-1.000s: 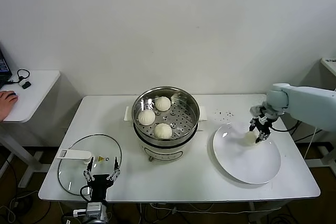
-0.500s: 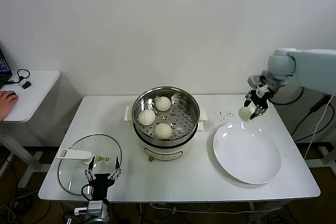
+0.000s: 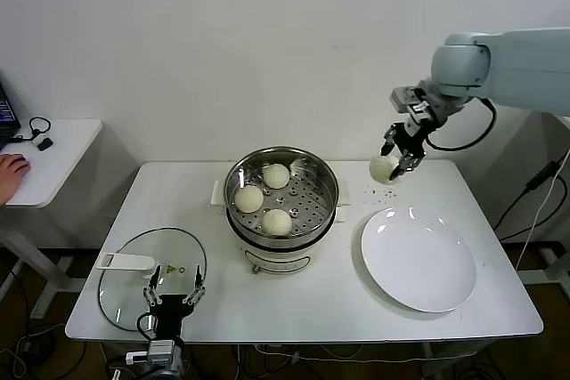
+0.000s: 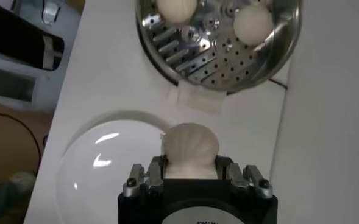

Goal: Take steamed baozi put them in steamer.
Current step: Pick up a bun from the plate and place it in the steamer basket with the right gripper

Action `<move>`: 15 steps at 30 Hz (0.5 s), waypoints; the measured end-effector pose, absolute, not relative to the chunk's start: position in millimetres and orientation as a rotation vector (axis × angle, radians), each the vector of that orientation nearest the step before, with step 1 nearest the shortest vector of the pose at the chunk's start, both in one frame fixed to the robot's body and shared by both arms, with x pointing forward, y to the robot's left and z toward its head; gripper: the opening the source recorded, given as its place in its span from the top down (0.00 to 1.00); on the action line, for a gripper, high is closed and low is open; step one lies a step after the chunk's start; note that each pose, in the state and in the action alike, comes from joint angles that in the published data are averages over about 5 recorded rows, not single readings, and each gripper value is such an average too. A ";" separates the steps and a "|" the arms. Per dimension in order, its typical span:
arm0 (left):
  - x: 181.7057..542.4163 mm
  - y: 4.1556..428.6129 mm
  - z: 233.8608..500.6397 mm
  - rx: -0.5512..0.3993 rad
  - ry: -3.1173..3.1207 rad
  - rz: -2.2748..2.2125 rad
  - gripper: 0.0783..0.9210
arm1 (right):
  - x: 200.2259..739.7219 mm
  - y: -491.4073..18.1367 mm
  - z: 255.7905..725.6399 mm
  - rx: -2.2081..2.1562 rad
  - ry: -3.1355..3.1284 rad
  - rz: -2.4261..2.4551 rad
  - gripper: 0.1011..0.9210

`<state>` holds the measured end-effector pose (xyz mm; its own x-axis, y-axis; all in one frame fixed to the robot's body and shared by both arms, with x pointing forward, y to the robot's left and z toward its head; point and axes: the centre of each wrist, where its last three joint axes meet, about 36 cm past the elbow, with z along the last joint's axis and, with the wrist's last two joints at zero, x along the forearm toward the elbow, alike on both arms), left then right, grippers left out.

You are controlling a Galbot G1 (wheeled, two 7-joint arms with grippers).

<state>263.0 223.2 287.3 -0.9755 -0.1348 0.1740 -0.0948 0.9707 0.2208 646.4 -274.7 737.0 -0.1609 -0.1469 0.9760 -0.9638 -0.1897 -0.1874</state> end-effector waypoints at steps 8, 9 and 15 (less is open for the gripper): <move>261.3 225.7 288.5 0.183 -2.931 -0.314 0.12 | 650.9 -219.1 739.3 1.396 -1.348 1.474 0.46; 261.0 226.2 288.5 0.185 -2.930 -0.314 0.12 | 651.8 -213.2 737.3 1.399 -1.347 1.479 0.46; 259.8 229.2 288.0 0.197 -2.928 -0.317 0.12 | 656.1 -188.8 715.7 1.418 -1.342 1.490 0.46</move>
